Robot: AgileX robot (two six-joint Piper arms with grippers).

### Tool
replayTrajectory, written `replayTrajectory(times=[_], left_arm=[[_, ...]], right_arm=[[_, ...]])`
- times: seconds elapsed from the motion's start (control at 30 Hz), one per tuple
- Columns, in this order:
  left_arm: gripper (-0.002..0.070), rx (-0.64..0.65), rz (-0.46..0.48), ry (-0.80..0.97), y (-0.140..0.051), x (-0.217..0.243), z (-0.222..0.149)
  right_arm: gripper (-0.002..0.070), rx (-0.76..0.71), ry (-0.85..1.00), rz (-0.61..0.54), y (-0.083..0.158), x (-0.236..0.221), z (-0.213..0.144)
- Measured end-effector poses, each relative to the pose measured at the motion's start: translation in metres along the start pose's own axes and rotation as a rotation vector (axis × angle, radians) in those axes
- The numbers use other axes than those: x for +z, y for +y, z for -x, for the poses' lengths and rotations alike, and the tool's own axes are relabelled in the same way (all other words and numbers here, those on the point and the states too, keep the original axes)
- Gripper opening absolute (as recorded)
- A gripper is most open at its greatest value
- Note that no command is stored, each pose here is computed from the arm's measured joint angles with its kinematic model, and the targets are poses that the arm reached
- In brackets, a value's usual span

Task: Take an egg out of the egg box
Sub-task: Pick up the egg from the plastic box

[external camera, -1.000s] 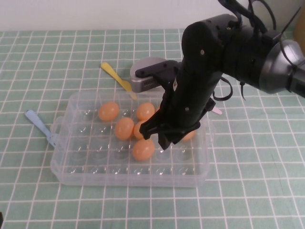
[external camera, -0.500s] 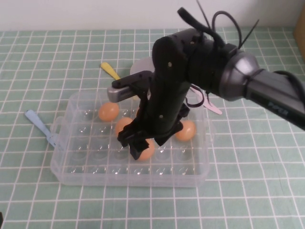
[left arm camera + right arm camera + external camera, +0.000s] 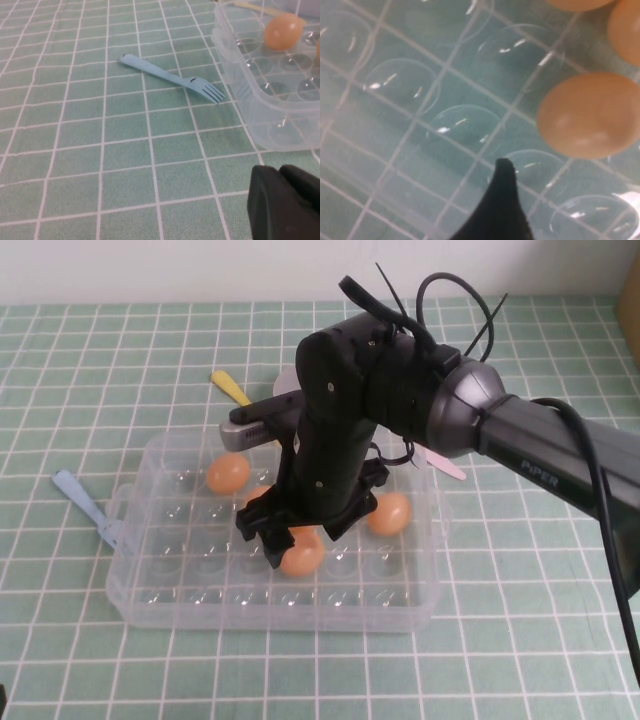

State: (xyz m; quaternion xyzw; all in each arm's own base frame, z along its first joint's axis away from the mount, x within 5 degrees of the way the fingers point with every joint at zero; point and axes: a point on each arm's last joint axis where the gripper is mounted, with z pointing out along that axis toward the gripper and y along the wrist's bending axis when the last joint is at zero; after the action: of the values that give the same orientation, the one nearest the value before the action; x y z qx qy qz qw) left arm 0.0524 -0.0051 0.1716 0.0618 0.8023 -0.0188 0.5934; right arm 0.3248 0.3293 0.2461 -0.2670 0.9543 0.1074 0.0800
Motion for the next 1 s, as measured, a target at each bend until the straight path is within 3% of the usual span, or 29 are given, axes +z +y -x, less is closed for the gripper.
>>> replayTrajectory(times=[0.33,1.0], left_arm=[[-0.0004,0.0,0.0,0.0,0.0,0.0,0.0],[-0.0004,0.0,0.0,0.0,0.0,0.0,0.0]], right_arm=[[0.056,0.188,-0.008,-0.021,-0.002,0.0,0.001],[0.056,0.27,0.019,-0.009,-0.001,0.026,0.003]])
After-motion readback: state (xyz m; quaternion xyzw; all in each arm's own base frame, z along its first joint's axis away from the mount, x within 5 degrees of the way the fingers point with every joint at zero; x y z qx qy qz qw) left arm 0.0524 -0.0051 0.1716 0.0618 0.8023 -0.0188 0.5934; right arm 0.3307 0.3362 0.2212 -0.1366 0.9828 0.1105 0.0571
